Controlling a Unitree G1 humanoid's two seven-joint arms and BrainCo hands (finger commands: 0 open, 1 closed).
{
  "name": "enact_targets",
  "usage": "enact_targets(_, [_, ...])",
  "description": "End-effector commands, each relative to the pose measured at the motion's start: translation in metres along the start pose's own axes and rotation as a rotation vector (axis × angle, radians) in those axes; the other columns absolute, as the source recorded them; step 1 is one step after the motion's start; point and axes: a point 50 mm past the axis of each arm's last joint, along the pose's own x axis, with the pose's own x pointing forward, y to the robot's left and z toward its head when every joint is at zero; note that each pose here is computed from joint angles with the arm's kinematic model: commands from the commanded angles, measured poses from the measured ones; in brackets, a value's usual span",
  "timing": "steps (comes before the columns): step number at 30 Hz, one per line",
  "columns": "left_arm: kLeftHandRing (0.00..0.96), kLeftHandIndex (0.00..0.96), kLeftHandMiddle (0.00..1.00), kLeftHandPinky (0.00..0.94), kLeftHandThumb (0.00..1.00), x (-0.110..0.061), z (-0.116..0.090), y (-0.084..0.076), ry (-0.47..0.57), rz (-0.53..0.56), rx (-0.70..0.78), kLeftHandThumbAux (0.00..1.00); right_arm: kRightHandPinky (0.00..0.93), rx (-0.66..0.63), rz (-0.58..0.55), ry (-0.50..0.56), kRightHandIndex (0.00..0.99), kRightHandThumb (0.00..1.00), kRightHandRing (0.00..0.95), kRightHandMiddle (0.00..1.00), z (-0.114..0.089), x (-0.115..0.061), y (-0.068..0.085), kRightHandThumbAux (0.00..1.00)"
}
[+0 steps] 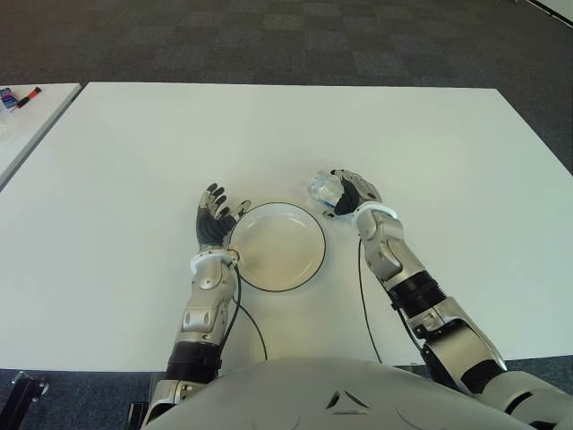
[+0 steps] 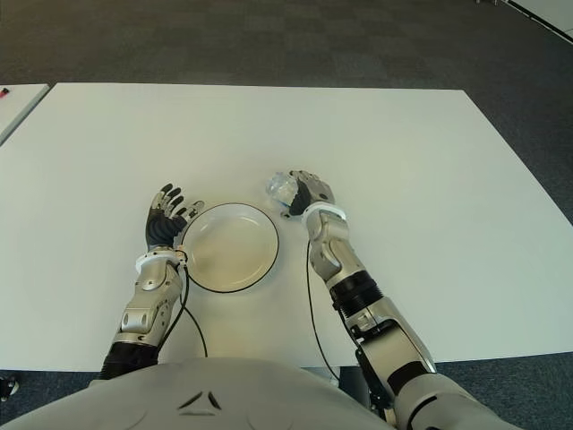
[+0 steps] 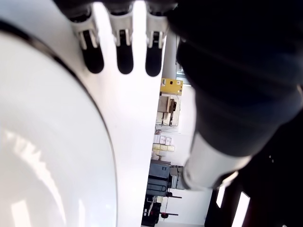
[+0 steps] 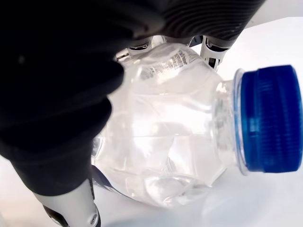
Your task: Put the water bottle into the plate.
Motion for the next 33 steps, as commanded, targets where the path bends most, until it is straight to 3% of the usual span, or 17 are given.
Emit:
enact_targets(1, [0.146, 0.137, 0.166, 0.176, 0.057, -0.007, -0.005, -0.018, 0.047, 0.001, -0.069, 0.916, 0.000, -0.005, 0.011, 0.004, 0.000, 0.944, 0.000, 0.000, 0.002, 0.003, 0.001, 0.857])
enact_targets(11, [0.151, 0.138, 0.170, 0.180, 0.062, -0.007, -0.005, -0.018, 0.049, 0.003, -0.067, 0.918, 0.000, -0.005, 0.006, -0.002, 0.000, 0.945, 0.000, 0.000, 0.004, 0.005, 0.001, 0.853])
enact_targets(22, [0.152, 0.137, 0.168, 0.183, 0.061, -0.008, -0.005, -0.018, 0.050, 0.007, -0.072, 0.920, 0.000, -0.034, -0.001, -0.007, 0.000, 0.631, 0.000, 0.000, 0.006, 0.008, 0.000, 0.929])
enact_targets(30, [0.145, 0.135, 0.163, 0.170, 0.062, -0.008, -0.005, -0.019, 0.050, 0.006, -0.074, 0.919, 0.012, -0.055, 0.015, -0.007, 0.000, 0.468, 0.000, 0.000, 0.007, 0.011, 0.003, 0.963])
enact_targets(33, [0.144, 0.134, 0.162, 0.170, 0.059, -0.008, -0.005, -0.019, 0.052, 0.006, -0.073, 0.917, 0.013, -0.070, 0.035, -0.002, 0.000, 0.431, 0.000, 0.000, 0.005, 0.017, 0.010, 0.972])
